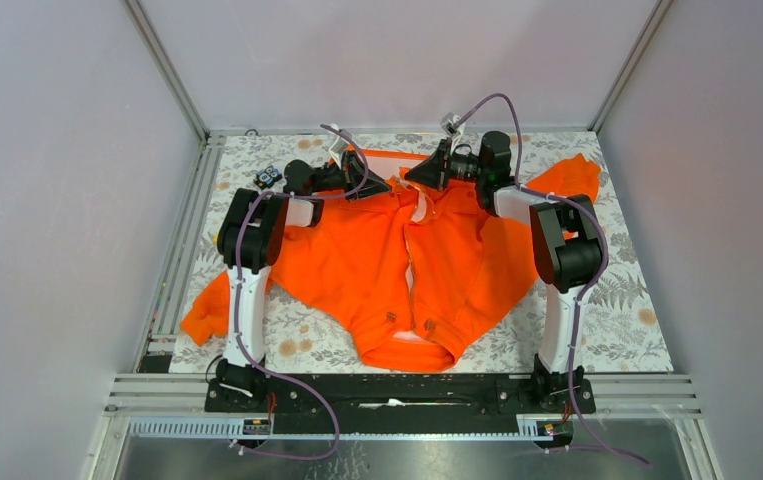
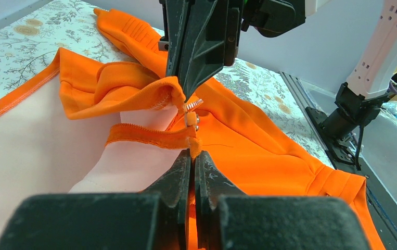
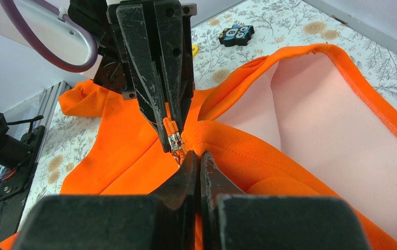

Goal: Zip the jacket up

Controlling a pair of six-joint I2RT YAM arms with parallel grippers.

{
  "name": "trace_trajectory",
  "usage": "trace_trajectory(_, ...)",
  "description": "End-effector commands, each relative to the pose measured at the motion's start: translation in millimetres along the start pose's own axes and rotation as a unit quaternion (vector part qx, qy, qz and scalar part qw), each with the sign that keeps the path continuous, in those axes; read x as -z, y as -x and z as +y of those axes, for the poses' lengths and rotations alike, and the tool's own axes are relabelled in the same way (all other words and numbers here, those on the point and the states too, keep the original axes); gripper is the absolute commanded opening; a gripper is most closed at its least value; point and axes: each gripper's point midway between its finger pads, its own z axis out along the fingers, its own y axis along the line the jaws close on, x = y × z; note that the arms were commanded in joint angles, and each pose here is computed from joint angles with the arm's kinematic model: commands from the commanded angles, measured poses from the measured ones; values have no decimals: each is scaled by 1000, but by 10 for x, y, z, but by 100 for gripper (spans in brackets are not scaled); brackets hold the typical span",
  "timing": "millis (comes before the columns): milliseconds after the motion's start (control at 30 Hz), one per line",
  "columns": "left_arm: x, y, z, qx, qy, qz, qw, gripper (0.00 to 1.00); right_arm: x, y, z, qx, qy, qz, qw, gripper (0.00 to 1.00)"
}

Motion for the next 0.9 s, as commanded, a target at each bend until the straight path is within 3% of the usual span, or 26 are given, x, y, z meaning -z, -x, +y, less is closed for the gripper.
trace_trajectory(0, -45, 231, -108, -81, -23, -10, 996, 0, -4, 385, 236, 55, 30, -32, 998, 0)
trace_trajectory(867, -76, 213, -121, -73, -32, -3, 997, 0, -96, 288, 261, 45, 46, -8, 998, 0)
